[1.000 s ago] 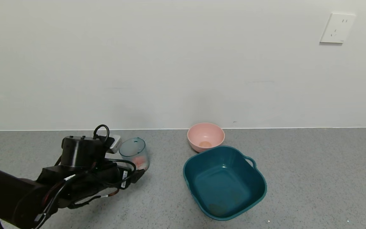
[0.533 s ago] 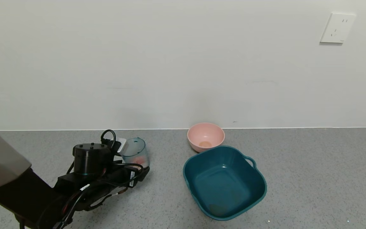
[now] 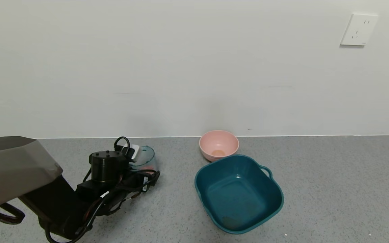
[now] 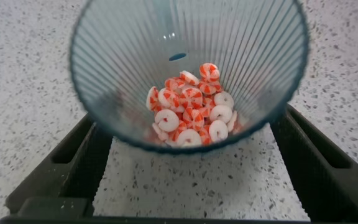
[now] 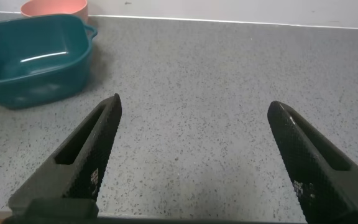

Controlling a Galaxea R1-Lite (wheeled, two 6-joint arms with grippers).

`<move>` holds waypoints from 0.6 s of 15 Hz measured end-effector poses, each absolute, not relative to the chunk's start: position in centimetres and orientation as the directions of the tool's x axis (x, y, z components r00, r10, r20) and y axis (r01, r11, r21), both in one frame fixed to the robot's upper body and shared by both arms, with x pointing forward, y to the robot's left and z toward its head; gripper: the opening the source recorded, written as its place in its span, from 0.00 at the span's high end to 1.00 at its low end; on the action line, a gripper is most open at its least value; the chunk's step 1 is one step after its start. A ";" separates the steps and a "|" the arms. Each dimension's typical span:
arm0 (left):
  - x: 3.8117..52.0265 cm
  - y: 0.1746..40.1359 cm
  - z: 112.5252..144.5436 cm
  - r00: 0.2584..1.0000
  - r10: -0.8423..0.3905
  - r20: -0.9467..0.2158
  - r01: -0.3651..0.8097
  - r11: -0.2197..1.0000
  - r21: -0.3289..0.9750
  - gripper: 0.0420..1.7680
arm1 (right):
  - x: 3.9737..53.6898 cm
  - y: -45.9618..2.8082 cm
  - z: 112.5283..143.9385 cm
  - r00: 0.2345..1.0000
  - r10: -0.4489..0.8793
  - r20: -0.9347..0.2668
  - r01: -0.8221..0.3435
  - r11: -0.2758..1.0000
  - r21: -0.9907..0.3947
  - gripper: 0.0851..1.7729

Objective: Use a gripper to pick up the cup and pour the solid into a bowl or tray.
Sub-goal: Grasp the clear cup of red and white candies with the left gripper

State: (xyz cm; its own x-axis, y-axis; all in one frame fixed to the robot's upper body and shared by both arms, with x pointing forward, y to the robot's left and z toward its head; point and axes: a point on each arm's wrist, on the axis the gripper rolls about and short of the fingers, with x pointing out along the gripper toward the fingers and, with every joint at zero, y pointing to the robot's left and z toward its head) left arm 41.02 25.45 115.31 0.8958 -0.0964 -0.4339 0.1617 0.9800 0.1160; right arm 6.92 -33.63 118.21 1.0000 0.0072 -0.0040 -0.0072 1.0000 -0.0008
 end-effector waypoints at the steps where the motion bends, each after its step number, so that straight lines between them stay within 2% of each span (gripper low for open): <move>1: 41.4 25.4 115.1 0.897 -0.093 -0.432 0.158 0.981 0.117 0.03 | 6.9 -33.6 118.2 1.000 0.007 -0.004 -0.007 1.000 0.000 0.04; 9: 42.6 25.5 114.3 0.898 -0.081 -0.432 0.145 0.982 0.117 0.03 | 6.9 -33.6 118.2 1.000 0.007 -0.004 -0.007 1.000 0.000 0.04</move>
